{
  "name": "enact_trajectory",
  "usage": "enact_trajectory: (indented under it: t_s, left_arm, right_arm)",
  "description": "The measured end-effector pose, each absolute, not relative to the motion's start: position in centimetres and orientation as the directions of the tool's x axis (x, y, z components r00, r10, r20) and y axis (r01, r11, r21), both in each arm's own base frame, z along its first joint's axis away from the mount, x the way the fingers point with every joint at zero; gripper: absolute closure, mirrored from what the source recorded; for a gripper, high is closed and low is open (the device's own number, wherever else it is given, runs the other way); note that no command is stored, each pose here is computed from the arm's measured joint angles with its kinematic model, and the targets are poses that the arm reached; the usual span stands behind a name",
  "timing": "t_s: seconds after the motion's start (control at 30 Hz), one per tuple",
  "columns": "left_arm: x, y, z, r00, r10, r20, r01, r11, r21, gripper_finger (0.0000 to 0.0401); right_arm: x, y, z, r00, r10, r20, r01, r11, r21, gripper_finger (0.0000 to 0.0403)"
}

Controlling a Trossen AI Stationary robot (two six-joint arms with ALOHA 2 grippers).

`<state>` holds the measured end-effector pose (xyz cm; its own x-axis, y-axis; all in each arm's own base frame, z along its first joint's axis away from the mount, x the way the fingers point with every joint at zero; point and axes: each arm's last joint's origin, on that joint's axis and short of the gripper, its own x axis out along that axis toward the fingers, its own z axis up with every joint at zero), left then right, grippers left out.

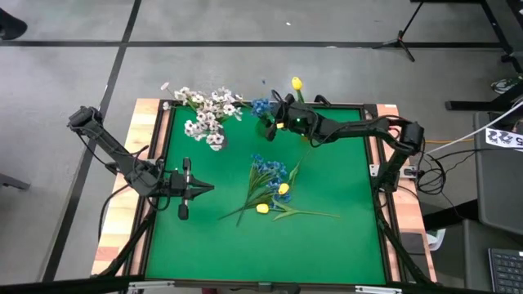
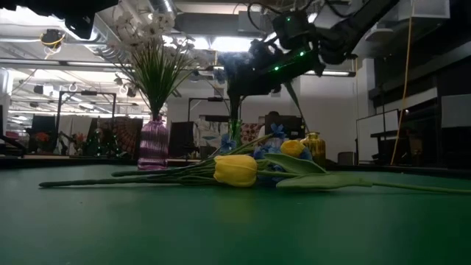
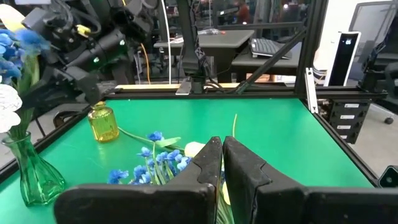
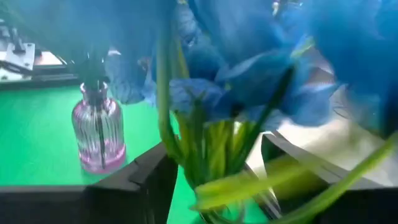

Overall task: Sort flowers into vase by color
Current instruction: Put the left blue flower into the green vase, then put the top blue flower into the green vase

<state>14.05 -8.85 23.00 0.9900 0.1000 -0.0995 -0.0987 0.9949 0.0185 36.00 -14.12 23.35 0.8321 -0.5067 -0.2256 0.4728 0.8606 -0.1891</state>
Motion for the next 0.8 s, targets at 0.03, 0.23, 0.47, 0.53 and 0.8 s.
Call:
enact_trajectory:
  t_s: [0.03,0.23,0.47,0.53,0.8]
  left_arm:
    - [14.1,-8.9,23.0,0.990,0.100,-0.100,-0.099,0.995,0.019,0.0386]
    - [14.0,-8.9,23.0,0.990,0.100,-0.100,-0.099,0.995,0.019,0.0386]
    - [14.0,-8.9,23.0,0.990,0.100,-0.100,-0.101,0.995,-0.006,0.0386]
    - [14.0,-8.9,22.9,0.989,0.101,-0.106,-0.104,0.994,-0.027,0.0386]
    - [14.9,-9.3,20.7,0.963,0.148,-0.225,-0.176,0.978,-0.109,0.0386]
  right_arm:
    - [35.8,-14.0,23.6,0.828,-0.505,-0.244,0.466,0.861,-0.203,0.0173]
    - [34.1,-13.4,24.7,0.795,-0.493,-0.352,0.428,0.869,-0.250,0.0173]
    - [32.1,-12.6,25.7,0.744,-0.469,-0.477,0.383,0.883,-0.271,0.0173]
    - [31.6,-11.9,26.0,0.738,-0.442,-0.510,0.353,0.897,-0.266,0.0173]
    - [29.5,-8.4,27.4,0.672,-0.433,-0.601,0.294,0.900,-0.320,0.0173]
